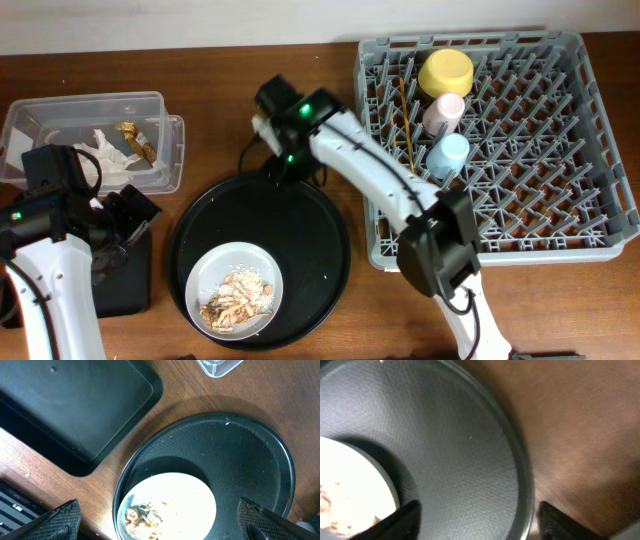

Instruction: Sort waste into correct bins and load items into the dishwasher rack

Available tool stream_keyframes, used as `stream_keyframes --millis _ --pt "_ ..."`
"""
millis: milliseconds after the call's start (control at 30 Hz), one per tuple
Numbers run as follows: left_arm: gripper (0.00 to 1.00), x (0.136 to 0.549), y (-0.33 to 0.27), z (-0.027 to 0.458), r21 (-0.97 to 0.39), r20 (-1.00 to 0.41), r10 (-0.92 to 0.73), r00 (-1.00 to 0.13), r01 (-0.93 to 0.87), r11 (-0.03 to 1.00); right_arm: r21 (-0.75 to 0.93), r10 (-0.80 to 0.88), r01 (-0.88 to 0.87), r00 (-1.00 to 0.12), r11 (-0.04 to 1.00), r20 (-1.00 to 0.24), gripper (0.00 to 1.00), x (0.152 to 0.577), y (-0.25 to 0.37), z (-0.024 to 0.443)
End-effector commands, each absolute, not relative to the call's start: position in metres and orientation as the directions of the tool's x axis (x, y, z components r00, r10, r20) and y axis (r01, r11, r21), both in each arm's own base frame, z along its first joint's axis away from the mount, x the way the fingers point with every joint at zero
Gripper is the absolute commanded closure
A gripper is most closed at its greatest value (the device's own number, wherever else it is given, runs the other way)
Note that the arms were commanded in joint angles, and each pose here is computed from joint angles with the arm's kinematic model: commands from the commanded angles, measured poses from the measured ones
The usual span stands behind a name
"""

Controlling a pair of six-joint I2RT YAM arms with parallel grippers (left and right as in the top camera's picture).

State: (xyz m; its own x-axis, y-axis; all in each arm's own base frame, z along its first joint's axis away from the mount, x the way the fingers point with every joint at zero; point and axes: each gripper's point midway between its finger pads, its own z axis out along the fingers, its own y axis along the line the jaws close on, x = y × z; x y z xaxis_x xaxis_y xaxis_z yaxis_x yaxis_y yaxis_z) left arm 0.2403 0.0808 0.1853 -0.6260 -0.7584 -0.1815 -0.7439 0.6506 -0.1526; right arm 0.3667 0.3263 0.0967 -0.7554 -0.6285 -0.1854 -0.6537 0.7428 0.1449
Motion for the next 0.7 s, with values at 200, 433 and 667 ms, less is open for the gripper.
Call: stream_keyframes --millis 200,433,667 --pt "0.01 0.242 0.083 0.189 -0.156 -0.194 -0.764 -0.616 -0.749 0.644 0.062 -0.394 -0.408 -0.905 0.911 -0.163 0.95 0.363 0.317 0.001" --pt "0.01 0.242 0.083 0.189 -0.156 -0.194 -0.763 -0.616 -0.749 0.644 -0.015 -0.255 -0.261 -0.929 0.965 -0.27 0.96 0.416 0.278 -0.004" --pt "0.0 0.242 0.083 0.189 -0.156 -0.194 -0.763 -0.616 -0.749 0.644 0.163 -0.2 -0.252 -0.939 0.954 -0.28 0.96 0.439 0.28 0.025"
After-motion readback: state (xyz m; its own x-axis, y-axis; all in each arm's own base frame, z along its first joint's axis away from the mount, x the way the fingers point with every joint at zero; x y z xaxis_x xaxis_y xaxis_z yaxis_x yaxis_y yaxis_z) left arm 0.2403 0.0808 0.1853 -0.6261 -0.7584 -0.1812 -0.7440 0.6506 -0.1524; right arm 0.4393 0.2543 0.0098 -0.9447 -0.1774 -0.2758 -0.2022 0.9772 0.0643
